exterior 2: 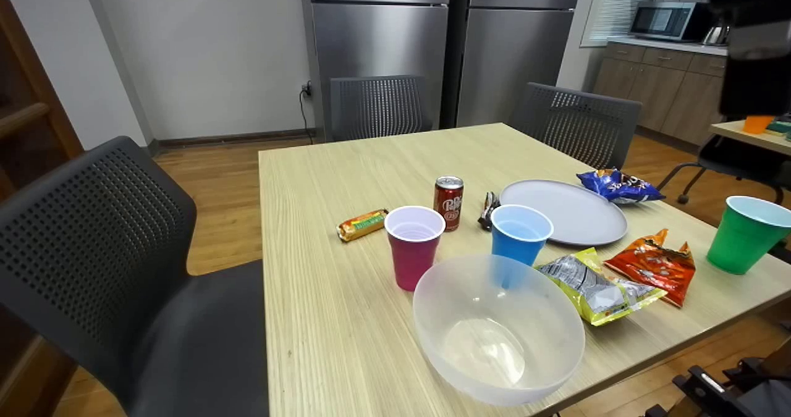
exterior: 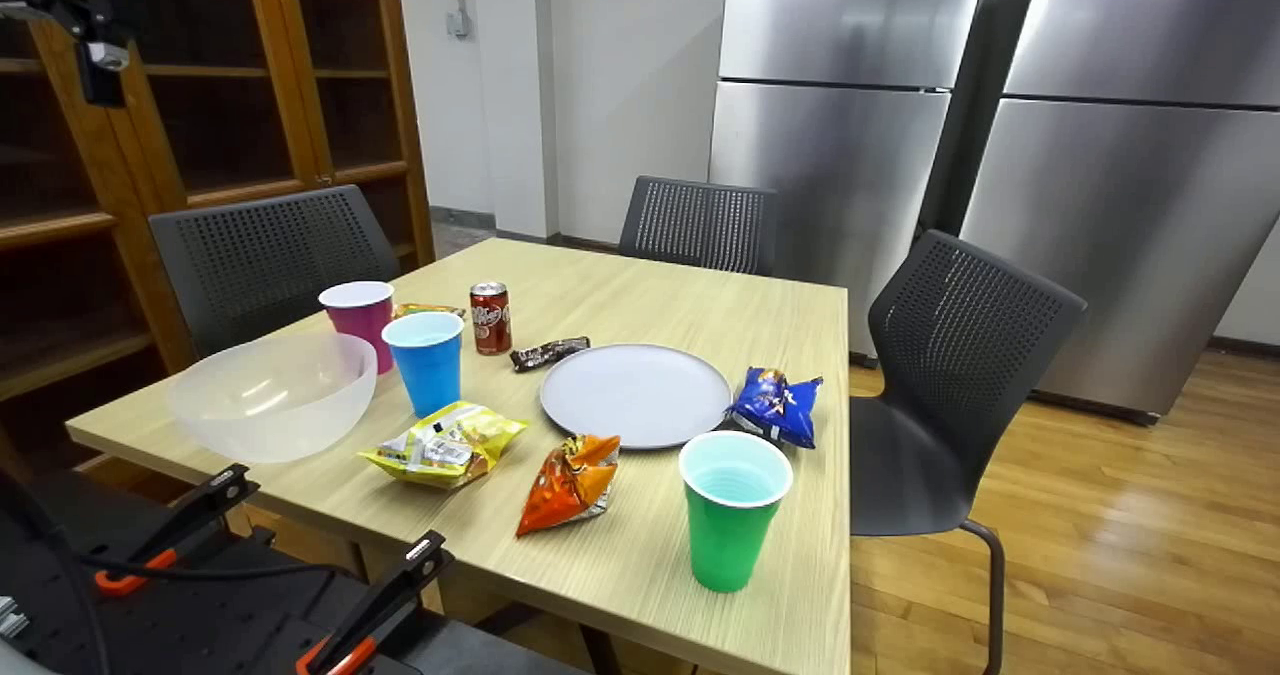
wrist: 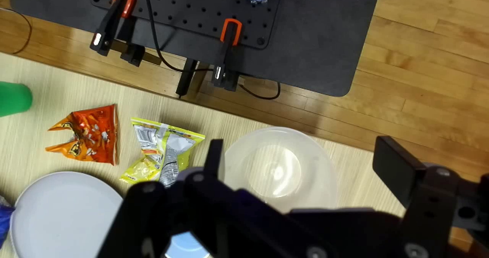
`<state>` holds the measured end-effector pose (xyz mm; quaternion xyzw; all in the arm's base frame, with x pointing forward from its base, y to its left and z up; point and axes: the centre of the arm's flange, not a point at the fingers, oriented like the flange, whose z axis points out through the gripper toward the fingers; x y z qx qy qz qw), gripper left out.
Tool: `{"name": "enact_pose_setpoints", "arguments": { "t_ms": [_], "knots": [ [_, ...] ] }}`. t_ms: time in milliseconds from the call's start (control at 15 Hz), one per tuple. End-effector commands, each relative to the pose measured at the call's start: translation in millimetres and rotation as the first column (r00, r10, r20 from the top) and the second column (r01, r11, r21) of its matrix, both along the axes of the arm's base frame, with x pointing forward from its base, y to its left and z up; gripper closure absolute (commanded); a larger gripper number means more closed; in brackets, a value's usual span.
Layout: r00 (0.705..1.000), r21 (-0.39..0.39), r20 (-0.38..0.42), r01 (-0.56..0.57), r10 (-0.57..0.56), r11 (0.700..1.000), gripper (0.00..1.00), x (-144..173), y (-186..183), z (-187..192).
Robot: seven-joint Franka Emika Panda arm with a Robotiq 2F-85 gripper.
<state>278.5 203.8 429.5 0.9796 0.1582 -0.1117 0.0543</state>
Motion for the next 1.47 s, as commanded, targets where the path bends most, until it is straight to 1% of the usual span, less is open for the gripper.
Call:
{"name": "enact_pose_setpoints", "arguments": {
  "t_ms": [0,533,600,933,1400],
  "knots": [
    [1.0,0.0,0.0,0.0,0.0,1.0,0.0,0,0,0],
    [1.0,0.0,0.0,0.0,0.0,1.0,0.0,0,0,0],
    [1.0,0.007,-0.011,0.007,-0.007,1.0,0.0,2,1,-1],
    [0.999,0.01,-0.014,0.045,-0.045,0.999,0.0,19,2,-13],
    [0.999,0.041,0.002,0.043,-0.043,0.998,0.0,46,3,-34]
  ]
}}
